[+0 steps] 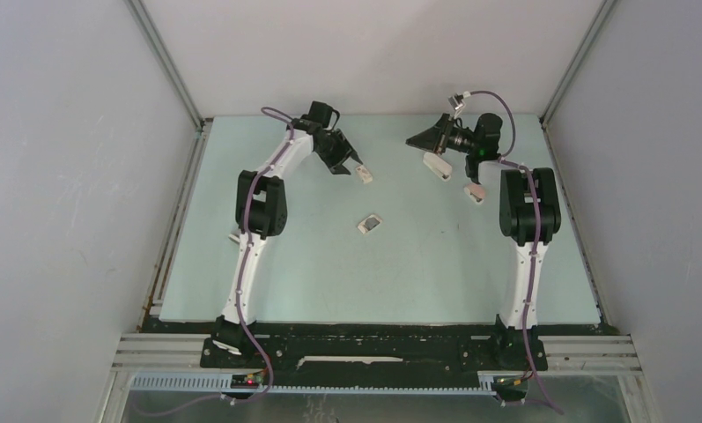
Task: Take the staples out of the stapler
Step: Move the staple box to the center of the board.
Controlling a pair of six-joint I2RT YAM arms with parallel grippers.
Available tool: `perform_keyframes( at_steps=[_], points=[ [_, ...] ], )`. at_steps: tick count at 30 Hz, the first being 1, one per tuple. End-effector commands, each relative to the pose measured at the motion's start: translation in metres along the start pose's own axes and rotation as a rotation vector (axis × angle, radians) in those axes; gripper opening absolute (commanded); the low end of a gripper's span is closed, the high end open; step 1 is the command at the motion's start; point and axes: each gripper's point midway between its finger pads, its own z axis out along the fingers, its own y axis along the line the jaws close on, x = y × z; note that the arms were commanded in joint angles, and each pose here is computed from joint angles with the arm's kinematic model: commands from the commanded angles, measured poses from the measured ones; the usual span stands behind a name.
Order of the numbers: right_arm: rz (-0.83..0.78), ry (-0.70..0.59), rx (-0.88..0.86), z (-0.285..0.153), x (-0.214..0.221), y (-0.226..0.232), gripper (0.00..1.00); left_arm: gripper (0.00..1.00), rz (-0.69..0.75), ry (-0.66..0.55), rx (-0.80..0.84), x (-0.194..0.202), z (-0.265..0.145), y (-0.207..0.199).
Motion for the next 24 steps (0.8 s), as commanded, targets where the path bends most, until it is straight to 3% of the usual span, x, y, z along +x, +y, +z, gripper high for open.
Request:
perform_keyframes(
  at_steps=[1, 6, 15, 24],
  points=[
    [-0.097, -0.022, -0.048, -0.004, -0.021, 0.036, 0.42, 0.55, 0.009, -0.059, 0.05, -0.019, -0.015, -0.02],
    [-0.078, -0.013, -0.043, -0.005, -0.016, 0.027, 0.42, 0.55, 0.033, -0.02, 0.053, -0.013, -0.004, -0.01],
    [-0.073, -0.007, -0.026, -0.004, -0.011, 0.019, 0.42, 0.55, 0.041, -0.092, 0.12, -0.034, -0.029, -0.031],
    [-0.049, 0.044, 0.022, 0.009, 0.002, 0.01, 0.42, 0.55, 0.064, -0.11, 0.046, -0.041, -0.035, -0.011]
  ],
)
